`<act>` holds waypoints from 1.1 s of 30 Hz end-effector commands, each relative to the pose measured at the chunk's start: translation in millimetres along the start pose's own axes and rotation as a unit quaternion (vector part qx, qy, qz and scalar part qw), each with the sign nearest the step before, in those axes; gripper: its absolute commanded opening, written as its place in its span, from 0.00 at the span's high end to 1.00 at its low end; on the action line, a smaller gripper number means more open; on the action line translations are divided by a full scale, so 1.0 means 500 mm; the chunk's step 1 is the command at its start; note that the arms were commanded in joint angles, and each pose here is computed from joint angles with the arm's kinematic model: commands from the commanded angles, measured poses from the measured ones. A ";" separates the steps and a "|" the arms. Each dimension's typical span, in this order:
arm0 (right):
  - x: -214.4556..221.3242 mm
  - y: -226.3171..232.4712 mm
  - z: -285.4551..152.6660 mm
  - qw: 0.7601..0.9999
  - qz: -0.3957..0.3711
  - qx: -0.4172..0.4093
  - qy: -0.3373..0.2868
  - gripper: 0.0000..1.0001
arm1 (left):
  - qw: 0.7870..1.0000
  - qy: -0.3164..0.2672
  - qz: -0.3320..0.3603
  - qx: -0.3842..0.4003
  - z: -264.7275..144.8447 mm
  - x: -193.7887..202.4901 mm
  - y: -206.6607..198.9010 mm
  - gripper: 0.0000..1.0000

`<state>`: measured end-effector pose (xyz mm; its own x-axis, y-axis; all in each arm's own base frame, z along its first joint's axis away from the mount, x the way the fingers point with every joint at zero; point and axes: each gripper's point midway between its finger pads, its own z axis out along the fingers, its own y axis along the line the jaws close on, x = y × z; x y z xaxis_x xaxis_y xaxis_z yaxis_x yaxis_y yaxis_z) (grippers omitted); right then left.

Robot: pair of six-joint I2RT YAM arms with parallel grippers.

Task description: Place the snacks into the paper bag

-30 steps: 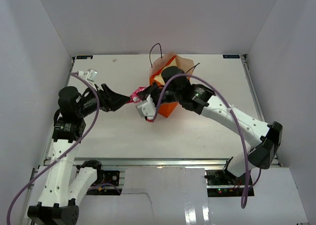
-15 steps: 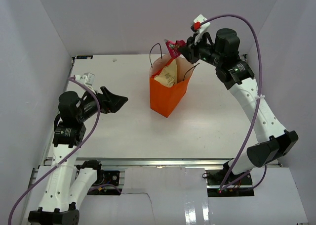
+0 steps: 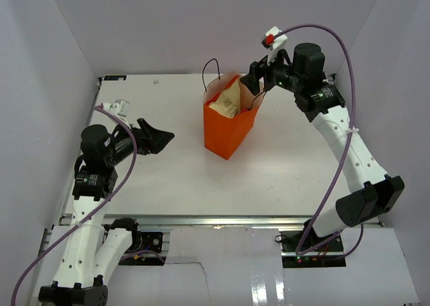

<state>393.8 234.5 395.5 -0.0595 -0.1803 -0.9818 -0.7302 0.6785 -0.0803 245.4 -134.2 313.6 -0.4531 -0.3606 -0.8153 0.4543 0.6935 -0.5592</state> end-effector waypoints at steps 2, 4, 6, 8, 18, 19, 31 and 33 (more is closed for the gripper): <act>-0.072 -0.015 -0.040 0.999 -0.021 0.007 -0.043 0.18 | 1.000 -0.011 0.013 -0.004 -0.002 -0.009 0.000 0.07; -0.092 -0.039 -0.067 0.998 -0.013 0.025 -0.053 0.11 | 1.000 -0.013 0.014 -0.009 -0.004 -0.014 0.001 0.07; -0.081 -0.056 -0.090 0.998 0.013 0.038 -0.049 0.02 | 0.999 -0.022 0.019 -0.022 -0.008 -0.021 0.007 0.07; -0.055 -0.090 -0.123 0.997 0.035 0.062 -0.038 0.00 | 0.998 -0.032 0.020 -0.042 -0.012 -0.027 0.019 0.06; 0.181 -0.210 -0.260 0.958 0.118 0.250 0.078 0.10 | 0.991 -0.072 -0.001 -0.116 -0.017 -0.050 0.069 0.02; 0.217 -0.211 -0.267 0.952 0.121 0.263 0.096 0.10 | 0.991 -0.069 -0.003 -0.118 -0.014 -0.049 0.073 0.02; 0.283 -0.187 -0.333 0.932 0.133 0.321 0.100 0.10 | 0.990 -0.053 -0.012 -0.127 0.007 -0.037 0.095 0.02; 0.281 -0.197 -0.341 0.926 0.132 0.339 0.098 0.10 | 0.991 -0.053 -0.012 -0.126 0.009 -0.037 0.096 0.02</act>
<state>334.8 33.9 278.3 -0.4080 -0.0500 -0.9116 -0.1603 0.9869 0.0176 277.4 -97.3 297.1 -0.3892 -0.4330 -0.8131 0.2257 0.8109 -0.5399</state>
